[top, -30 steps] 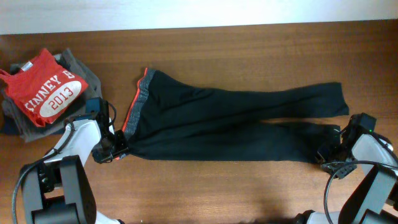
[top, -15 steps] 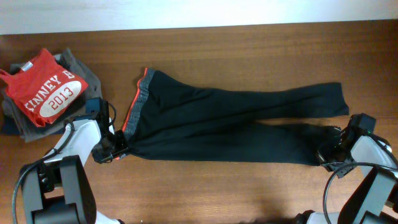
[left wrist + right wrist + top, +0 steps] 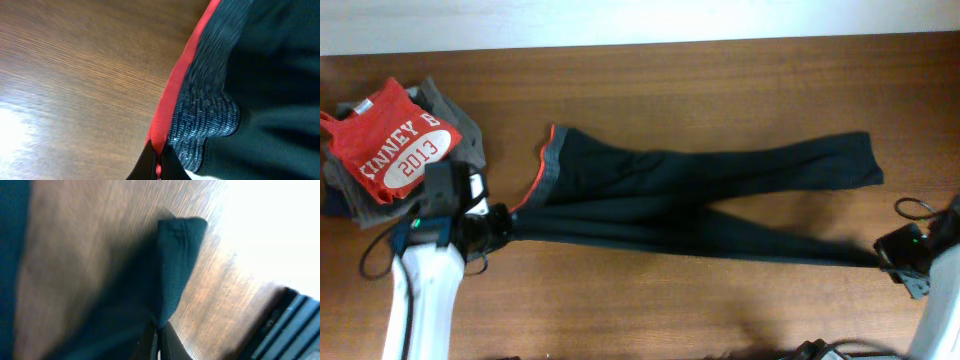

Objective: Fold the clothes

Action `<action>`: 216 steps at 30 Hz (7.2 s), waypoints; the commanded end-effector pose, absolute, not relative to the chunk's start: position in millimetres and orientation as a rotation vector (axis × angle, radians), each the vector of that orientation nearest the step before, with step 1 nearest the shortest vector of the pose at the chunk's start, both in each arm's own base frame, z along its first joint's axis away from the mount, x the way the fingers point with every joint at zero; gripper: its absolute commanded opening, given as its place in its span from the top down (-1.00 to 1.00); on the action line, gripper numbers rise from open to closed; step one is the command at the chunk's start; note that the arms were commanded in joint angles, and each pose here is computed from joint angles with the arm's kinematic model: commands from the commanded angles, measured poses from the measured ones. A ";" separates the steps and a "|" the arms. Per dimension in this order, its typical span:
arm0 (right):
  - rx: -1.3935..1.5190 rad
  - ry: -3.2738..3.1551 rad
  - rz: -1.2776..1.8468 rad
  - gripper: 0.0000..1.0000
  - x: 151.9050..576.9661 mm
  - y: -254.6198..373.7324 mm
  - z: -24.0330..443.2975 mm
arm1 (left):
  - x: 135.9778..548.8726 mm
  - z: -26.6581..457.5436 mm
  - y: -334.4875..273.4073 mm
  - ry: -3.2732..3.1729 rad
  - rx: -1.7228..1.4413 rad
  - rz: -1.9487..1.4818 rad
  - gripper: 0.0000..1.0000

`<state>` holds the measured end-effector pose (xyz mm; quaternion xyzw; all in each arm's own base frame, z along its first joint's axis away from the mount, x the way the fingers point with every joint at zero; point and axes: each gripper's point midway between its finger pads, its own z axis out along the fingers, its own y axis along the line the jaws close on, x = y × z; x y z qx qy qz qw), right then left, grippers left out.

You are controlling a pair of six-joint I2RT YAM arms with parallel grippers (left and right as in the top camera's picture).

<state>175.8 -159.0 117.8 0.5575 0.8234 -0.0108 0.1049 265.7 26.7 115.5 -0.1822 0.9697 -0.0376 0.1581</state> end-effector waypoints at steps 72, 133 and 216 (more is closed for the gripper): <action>0.925 2.295 0.066 0.91 406.3 -166.3 85.5 | 424.7 67.1 17.4 2.457 -0.347 -0.249 1.00; 0.845 2.540 0.230 0.93 360.4 -198.2 -4.4 | 357.6 35.7 4.1 2.760 -0.354 -0.291 -0.98; -0.334 2.722 0.207 -0.05 368.0 187.1 83.8 | 365.5 38.7 4.6 2.727 -0.344 -0.292 -0.98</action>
